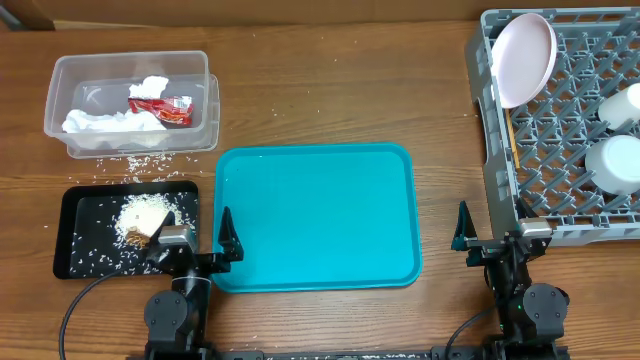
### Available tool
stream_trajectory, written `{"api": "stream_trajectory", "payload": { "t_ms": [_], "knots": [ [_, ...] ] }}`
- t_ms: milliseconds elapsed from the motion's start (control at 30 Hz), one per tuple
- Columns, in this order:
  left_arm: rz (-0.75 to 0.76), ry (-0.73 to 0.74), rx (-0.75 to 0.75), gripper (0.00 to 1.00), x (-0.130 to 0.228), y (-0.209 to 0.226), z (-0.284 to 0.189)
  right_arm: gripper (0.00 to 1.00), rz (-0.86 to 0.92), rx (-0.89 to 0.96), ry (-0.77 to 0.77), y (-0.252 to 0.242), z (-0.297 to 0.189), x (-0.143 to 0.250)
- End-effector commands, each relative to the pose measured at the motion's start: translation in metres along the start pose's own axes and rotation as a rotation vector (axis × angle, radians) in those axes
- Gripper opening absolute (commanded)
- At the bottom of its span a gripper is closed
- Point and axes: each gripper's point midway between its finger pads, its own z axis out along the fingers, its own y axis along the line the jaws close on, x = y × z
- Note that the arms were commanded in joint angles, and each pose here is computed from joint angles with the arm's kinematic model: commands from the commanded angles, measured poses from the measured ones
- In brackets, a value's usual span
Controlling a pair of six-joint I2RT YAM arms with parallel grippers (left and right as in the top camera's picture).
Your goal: Sort waste into correct bins and load items into the dishwasher
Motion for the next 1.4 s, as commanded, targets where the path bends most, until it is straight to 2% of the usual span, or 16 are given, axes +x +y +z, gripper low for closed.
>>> {"api": "stream_trajectory", "payload": {
  "t_ms": [0, 1367],
  "knots": [
    [0.098, 0.006, 0.032, 1.0, 0.0023, -0.0048, -0.0006, 1.0, -0.006, 0.013, -0.006, -0.0026, 0.0001, 0.0012],
    [0.099, 0.002, 0.002, 1.0, 0.0011, 0.0025, -0.0003, 1.0, -0.006, 0.013, -0.006, -0.0026, 0.0001, 0.0012]
  ]
}}
